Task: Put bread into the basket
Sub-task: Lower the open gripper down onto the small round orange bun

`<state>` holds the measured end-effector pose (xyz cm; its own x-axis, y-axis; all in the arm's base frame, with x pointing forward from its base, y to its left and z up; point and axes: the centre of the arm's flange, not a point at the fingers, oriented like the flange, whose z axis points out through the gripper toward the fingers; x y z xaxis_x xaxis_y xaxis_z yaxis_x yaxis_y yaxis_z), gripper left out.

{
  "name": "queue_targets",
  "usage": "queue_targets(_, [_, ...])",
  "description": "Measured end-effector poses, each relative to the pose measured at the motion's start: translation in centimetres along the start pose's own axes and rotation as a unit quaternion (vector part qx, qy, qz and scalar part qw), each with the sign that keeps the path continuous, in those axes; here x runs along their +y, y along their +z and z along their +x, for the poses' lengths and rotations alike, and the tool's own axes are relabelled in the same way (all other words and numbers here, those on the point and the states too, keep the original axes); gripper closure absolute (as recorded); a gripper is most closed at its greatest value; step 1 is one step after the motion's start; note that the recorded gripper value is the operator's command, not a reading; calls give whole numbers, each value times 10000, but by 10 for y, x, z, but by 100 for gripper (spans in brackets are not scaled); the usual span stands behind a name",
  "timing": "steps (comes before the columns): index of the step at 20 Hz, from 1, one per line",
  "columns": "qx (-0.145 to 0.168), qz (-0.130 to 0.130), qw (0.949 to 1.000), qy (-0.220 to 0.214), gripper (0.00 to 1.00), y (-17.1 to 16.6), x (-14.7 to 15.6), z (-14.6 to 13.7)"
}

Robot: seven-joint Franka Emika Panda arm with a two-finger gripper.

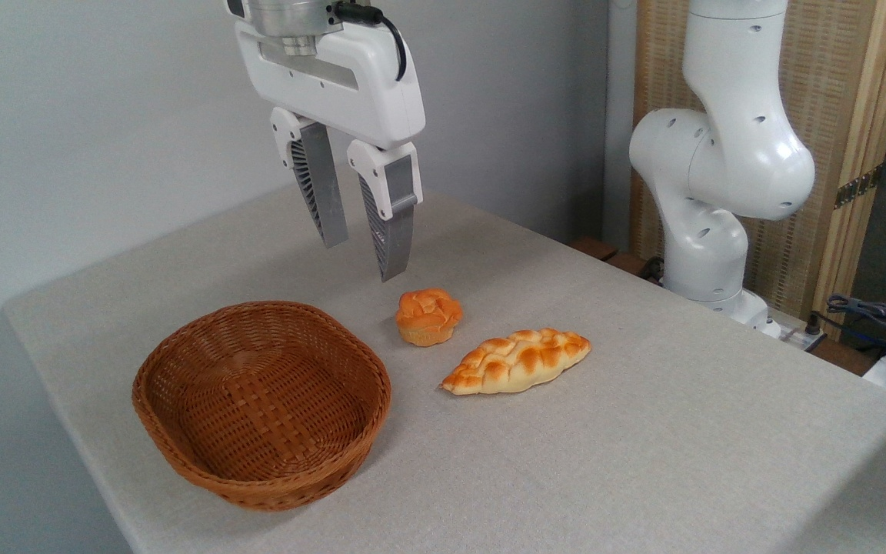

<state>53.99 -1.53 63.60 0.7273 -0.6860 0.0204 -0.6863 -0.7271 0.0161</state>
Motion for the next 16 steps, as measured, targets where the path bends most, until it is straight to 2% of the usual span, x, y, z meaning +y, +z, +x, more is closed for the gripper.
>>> queue_targets(12, [-106, -104, 9999, 6, 0, 7, 10, -11])
queue_targets(16, [-209, -210, 9995, 131, 0, 18, 20, -22])
